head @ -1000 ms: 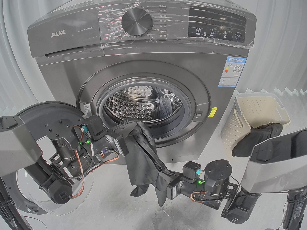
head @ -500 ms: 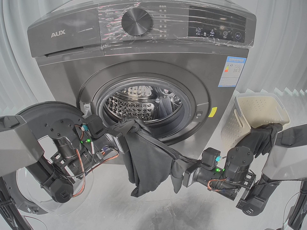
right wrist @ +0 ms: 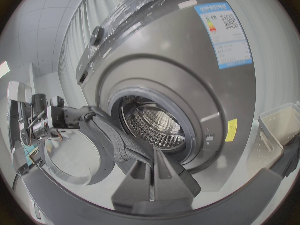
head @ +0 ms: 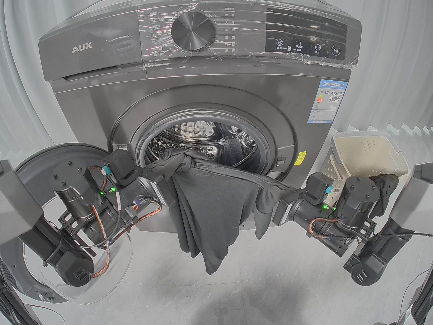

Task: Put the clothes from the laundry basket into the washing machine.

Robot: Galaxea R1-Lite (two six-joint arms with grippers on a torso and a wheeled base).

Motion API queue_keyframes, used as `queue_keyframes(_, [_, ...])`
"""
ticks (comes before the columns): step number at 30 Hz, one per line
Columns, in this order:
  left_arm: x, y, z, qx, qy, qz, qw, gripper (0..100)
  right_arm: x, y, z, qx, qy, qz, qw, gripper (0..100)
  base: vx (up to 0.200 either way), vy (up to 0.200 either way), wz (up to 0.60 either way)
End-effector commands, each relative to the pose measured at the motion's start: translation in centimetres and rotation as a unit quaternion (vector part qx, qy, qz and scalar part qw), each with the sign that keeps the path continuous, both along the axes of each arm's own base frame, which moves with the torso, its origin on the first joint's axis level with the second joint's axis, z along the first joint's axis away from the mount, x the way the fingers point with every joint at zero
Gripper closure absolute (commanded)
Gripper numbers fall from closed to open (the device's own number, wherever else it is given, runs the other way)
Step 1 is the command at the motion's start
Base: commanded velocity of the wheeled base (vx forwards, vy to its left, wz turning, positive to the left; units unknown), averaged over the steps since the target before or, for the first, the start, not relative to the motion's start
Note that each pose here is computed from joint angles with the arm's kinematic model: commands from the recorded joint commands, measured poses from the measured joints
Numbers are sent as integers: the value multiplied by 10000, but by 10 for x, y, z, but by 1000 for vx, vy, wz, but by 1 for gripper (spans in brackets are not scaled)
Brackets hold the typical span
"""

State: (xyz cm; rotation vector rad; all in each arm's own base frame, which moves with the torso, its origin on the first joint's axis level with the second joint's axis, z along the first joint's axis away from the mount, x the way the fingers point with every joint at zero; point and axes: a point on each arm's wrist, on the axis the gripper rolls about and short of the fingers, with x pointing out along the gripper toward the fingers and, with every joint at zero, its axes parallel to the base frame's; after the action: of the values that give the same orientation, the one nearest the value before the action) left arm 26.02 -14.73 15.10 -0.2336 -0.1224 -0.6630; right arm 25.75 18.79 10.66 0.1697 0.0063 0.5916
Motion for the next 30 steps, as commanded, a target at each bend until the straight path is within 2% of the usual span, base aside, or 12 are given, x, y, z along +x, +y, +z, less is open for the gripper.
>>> queue_keyframes(1, [-18,4,14,-84,-160,-99,9998,100,-9,-3,25,266,-311,46,9992,100,0,0,0])
queue_keyframes(10, [-33,9,17,-85,-169,-144,9997,100,-19,-15,51,540,-616,-40,9966,100,0,0,0])
queue_keyframes(23, [-31,11,20,-141,-211,179,9995,100,-21,-13,57,618,-701,-8,9956,100,0,0,0])
queue_keyframes(30, [-30,11,20,-157,-210,207,9994,100,-22,-14,59,641,-731,0,9953,100,0,0,0])
